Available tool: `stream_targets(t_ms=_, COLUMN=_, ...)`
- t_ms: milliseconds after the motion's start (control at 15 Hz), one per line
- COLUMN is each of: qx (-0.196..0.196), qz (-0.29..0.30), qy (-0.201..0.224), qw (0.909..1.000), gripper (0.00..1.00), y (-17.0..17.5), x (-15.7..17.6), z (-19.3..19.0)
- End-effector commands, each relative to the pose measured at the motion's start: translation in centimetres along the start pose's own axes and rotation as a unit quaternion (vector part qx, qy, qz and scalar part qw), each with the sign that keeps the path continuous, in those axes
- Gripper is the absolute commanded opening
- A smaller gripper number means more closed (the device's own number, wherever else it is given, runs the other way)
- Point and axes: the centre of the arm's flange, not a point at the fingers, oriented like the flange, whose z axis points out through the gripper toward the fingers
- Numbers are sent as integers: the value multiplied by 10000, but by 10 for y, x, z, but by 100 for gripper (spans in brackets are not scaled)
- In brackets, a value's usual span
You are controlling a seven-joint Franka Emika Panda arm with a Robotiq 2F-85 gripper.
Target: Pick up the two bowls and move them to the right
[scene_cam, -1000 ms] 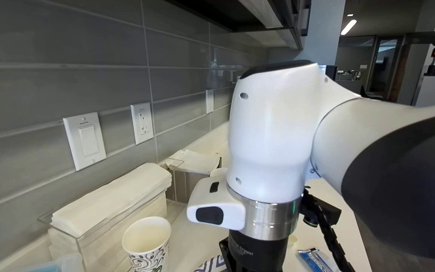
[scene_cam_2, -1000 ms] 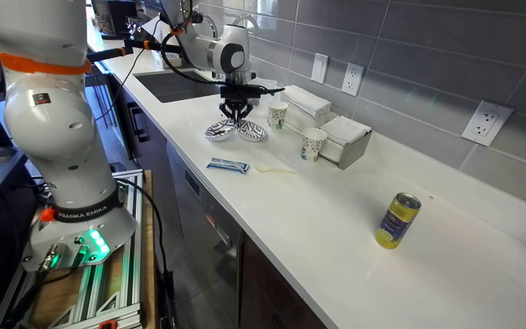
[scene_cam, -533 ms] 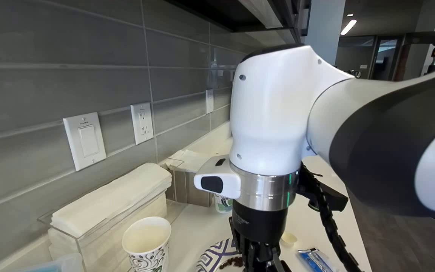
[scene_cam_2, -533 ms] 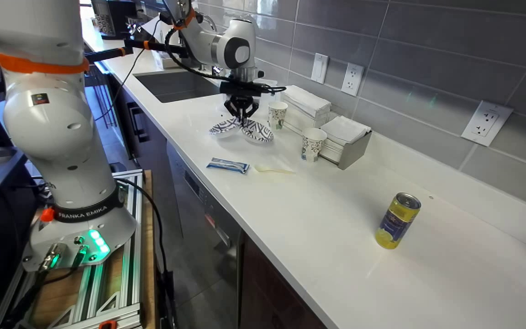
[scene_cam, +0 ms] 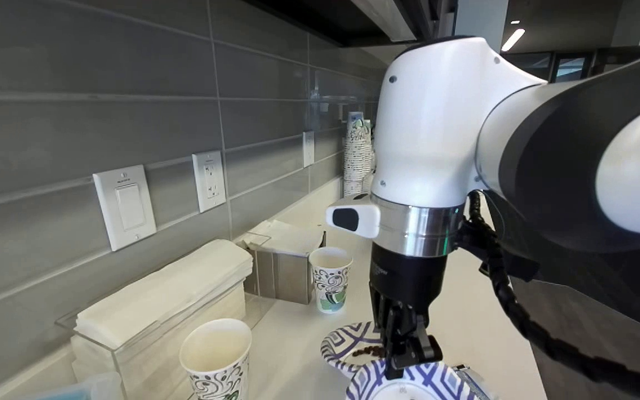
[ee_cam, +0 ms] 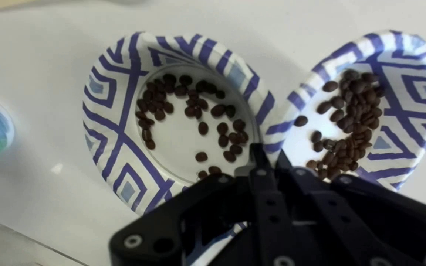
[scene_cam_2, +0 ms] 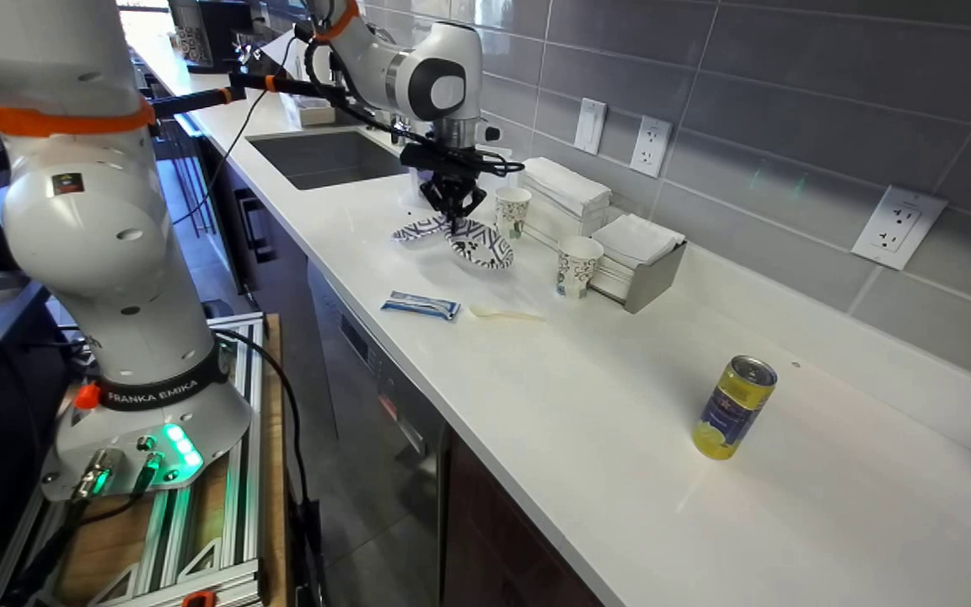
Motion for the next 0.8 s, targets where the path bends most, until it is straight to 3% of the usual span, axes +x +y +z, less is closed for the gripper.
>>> stream_targets(t_ms=0, qx=-181, qz=535, qy=4, qw=9984, gripper=1, y=14, x=-50, z=-19)
stream_targets(t_ms=733, qx=-608, qz=1603, qy=158, qw=9851, gripper=1, y=89, x=-160, z=-44)
